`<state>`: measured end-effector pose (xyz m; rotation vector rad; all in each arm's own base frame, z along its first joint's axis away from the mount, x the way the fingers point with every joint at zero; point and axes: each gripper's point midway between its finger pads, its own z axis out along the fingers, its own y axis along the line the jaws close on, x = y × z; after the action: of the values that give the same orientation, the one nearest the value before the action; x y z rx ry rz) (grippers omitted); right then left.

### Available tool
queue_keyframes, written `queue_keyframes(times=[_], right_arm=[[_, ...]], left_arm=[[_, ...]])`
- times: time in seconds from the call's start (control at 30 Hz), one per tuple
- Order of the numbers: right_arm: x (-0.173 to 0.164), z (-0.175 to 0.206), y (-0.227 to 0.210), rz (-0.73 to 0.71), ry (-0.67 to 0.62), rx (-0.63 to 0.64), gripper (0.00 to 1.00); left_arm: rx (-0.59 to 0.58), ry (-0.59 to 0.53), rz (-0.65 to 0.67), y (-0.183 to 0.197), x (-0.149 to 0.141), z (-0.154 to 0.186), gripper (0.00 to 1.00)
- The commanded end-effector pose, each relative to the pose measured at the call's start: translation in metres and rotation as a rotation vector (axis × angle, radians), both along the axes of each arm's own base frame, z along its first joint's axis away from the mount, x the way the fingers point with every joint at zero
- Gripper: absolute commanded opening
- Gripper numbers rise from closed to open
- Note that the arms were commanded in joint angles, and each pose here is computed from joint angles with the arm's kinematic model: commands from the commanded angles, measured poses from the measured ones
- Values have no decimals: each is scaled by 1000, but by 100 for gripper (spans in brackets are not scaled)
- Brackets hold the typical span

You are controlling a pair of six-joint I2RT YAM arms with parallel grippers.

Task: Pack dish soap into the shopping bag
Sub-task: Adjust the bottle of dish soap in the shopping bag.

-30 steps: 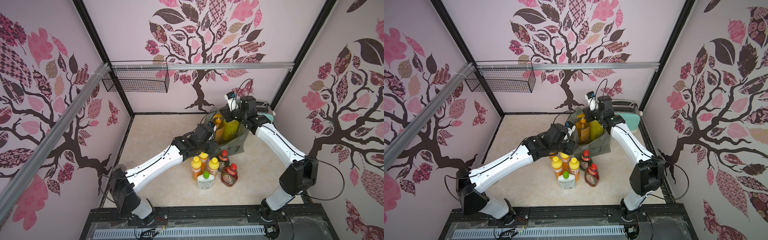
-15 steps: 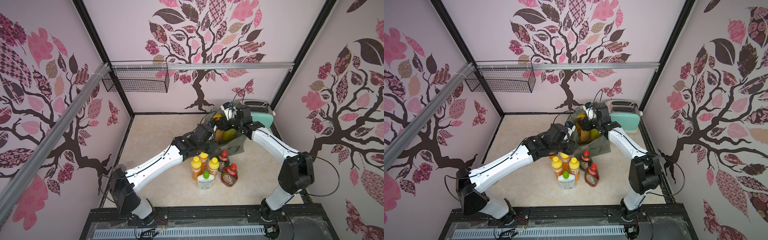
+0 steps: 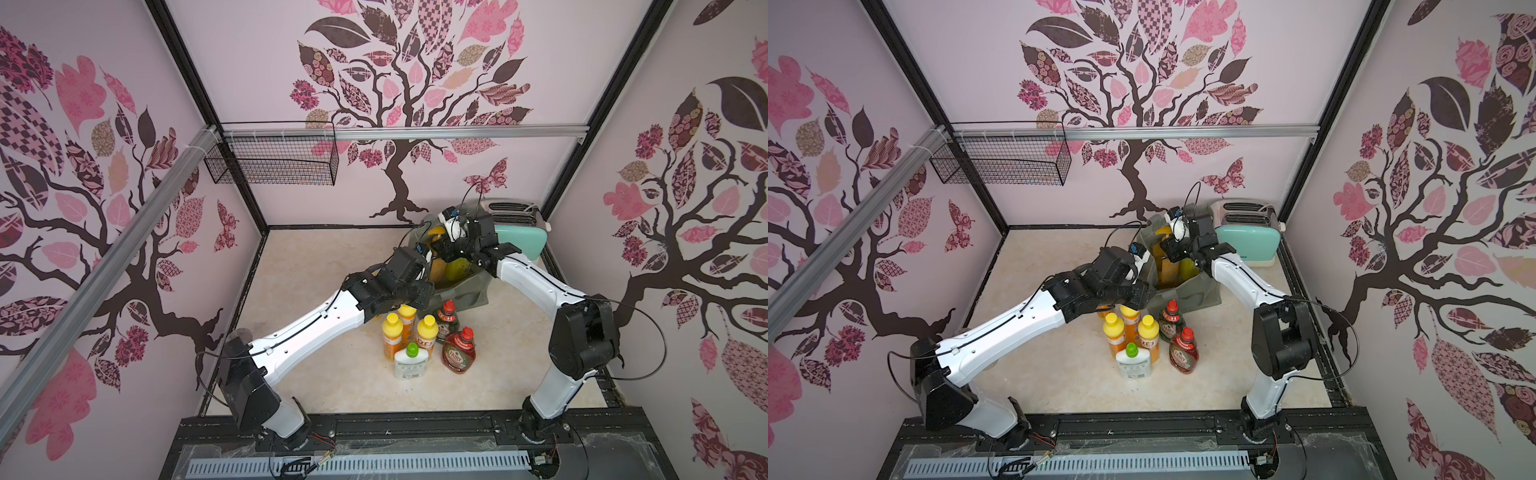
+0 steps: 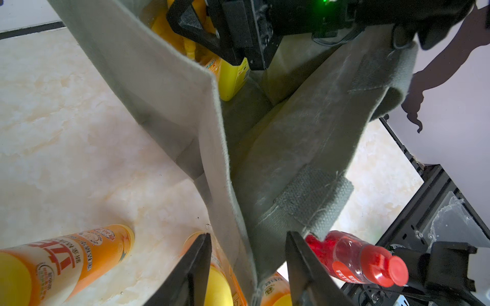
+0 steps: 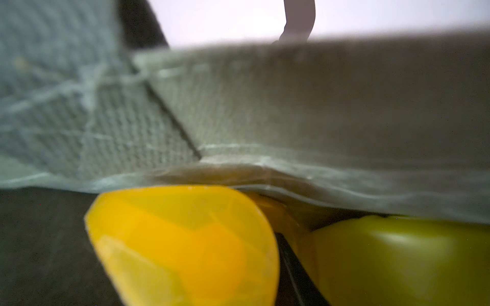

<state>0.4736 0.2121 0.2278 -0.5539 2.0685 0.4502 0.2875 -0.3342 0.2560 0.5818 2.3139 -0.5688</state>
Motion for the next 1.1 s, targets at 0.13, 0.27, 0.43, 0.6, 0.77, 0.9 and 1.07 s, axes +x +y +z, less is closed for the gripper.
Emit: queue_keyframes(times=[0.13,0.27,0.43,0.6,0.77,0.9,1.07], right_arm=[[-22,104,-4,-4,-211,94,13],[-20,123,-7,-23,-245,97,8],[-11,131,-5,-25,-281,80,6],[7,124,-7,-42,-301,48,4],[21,105,-4,-42,-294,50,3],[29,91,-8,-49,-282,56,3],[31,69,-17,-63,-251,50,6]], left_arm=[[10,1,-1,5,0,0,51],[11,5,0,5,0,-1,51],[7,7,-5,4,-1,-1,51],[7,5,-5,7,-3,1,51],[9,6,-4,9,-5,1,51],[13,9,-4,10,-6,-1,51],[16,8,-3,10,-5,-2,51]])
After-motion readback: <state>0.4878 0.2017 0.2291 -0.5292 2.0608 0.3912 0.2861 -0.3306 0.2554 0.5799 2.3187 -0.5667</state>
